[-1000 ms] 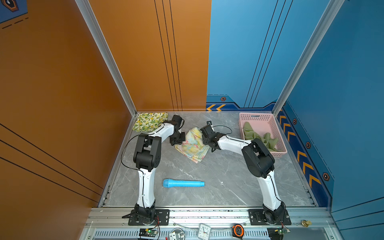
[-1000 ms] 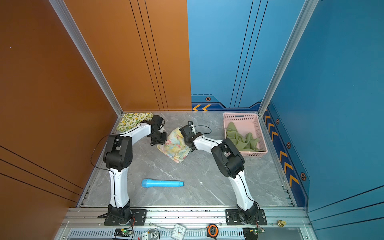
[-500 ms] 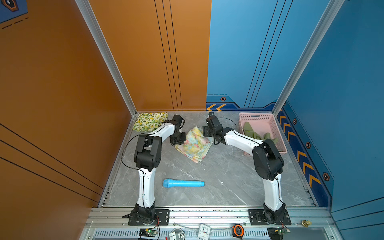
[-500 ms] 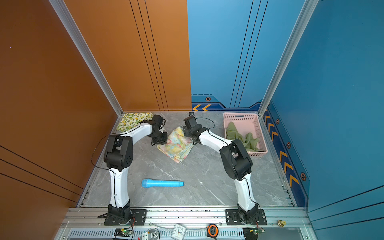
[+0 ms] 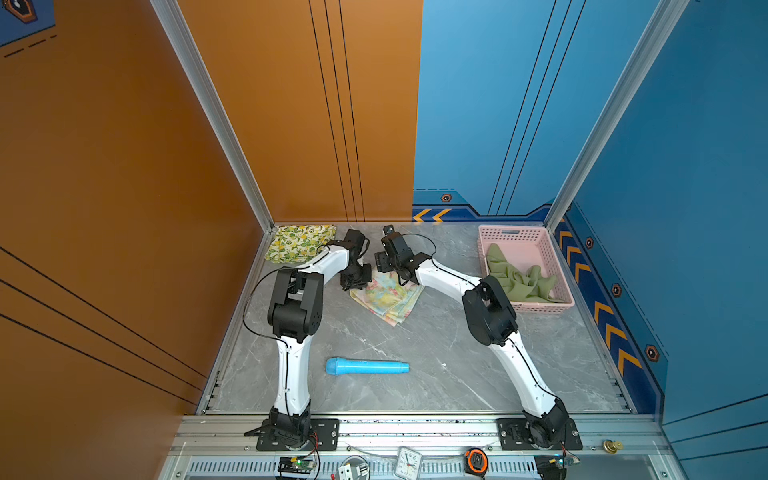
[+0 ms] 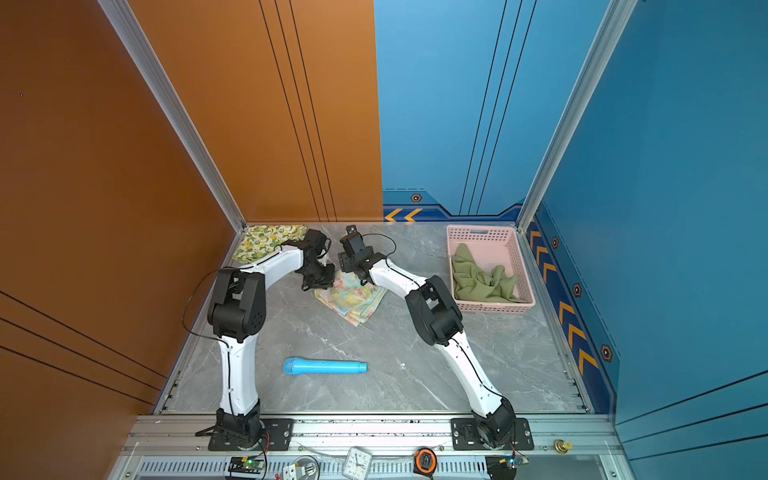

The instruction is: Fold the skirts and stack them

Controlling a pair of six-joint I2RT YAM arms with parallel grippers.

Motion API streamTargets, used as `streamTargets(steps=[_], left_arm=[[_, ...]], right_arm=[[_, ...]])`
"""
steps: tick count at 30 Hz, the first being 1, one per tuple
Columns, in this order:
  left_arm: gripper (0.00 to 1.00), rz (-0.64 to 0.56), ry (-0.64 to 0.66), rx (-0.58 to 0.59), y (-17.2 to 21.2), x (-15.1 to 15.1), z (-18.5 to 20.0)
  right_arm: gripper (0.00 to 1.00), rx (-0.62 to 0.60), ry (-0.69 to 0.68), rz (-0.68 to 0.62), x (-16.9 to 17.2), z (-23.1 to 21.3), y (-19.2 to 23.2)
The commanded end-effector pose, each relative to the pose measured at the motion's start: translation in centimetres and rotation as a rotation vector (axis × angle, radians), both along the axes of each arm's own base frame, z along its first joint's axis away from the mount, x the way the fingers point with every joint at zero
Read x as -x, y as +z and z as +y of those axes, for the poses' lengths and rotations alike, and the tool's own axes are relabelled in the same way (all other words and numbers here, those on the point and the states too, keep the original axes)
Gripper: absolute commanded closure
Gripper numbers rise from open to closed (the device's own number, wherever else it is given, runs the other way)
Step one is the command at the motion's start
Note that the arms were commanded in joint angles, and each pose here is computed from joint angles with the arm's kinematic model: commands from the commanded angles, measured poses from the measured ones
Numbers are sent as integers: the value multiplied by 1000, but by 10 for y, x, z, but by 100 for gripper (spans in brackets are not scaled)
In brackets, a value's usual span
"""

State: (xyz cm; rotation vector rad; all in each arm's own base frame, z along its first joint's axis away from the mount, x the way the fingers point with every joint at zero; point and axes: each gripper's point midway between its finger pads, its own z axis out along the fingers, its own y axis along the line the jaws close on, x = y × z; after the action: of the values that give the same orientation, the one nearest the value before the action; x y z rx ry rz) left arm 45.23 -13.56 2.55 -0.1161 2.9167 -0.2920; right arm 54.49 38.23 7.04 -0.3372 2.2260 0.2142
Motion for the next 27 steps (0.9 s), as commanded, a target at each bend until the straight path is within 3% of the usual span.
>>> streamTargets(steps=[1, 8, 14, 17, 20, 23, 27], left_arm=[[82, 148, 3, -50, -43, 31, 10], [84, 166, 6, -53, -49, 35, 11], [83, 169, 5, -50, -51, 34, 10], [73, 155, 4, -37, -45, 31, 6], [50, 116, -5, -16, -30, 24, -2], [35, 53, -30, -3, -5, 16, -15], [33, -42, -123, -10, 26, 10, -42]], right_arm=[[23, 76, -93, -11, -20, -38, 3], [23, 87, -243, 4, -45, -119, 12], [23, 40, -273, 10, -38, -151, 27], [23, 8, -265, 33, -28, -159, 34], [23, -71, -248, 96, -11, -162, 34], [24, -138, -273, 152, 7, -170, 37], [28, -241, -331, 225, 33, -184, 41]])
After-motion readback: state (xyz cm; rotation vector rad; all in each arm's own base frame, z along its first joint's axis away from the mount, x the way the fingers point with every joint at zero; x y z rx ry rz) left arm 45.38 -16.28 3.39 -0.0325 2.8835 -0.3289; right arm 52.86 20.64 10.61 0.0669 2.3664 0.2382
